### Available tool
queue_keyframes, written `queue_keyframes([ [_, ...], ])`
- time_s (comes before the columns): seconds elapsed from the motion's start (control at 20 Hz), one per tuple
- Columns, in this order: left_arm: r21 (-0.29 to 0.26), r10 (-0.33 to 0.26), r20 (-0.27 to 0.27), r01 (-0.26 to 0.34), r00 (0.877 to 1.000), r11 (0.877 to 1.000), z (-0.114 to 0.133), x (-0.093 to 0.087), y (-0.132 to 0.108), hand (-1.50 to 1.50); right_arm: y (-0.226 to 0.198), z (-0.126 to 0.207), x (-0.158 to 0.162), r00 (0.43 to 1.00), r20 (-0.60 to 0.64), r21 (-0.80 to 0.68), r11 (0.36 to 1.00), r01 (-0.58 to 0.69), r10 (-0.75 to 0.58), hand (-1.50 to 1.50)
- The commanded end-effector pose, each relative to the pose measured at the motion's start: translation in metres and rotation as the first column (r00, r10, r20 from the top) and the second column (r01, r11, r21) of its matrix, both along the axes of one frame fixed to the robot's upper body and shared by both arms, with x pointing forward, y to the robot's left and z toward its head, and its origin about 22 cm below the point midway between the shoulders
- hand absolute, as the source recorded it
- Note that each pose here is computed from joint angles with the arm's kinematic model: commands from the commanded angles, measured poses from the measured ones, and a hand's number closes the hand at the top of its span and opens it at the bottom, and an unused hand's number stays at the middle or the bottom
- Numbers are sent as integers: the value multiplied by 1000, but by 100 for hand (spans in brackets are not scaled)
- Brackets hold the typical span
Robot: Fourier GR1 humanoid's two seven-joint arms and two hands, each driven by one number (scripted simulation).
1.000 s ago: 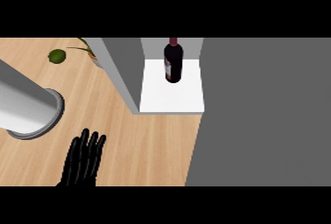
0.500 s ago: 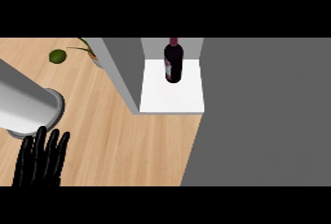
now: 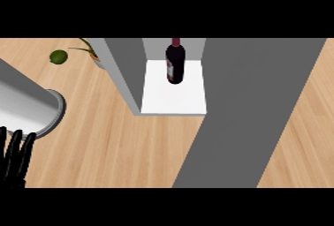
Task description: Pick up the wine, place it into the cabinet and close the cabinet
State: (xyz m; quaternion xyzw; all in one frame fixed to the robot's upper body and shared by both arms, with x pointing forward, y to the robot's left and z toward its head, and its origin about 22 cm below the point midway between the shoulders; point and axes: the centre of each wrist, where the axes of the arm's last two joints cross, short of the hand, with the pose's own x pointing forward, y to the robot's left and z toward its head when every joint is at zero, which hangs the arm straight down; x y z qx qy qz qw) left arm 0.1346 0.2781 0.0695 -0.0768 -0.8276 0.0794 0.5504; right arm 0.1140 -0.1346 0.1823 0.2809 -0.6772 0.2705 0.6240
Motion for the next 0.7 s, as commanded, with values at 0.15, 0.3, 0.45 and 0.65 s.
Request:
queue_keyframes([
  [0.15, 28, -10, -13, 11, 1000, 1000, 23, 6, 36, -150, 27, 12, -29, 995, 64, 76, 994, -82, 77, 150],
  [0.3, 23, -13, 3, 13, 1000, 1000, 4, 3, 37, -150, 33, 14, -35, 995, 57, 71, 994, -84, 80, 150],
  [0.45, 17, -24, -5, 24, 1000, 1000, 17, 4, 45, -150, 54, 5, -26, 997, 77, 71, 997, -36, 30, 150],
  [0.65, 22, -15, -16, 16, 1000, 1000, 21, 16, 60, -150, 64, 3, -30, 991, 133, 57, 998, -11, 3, 150],
])
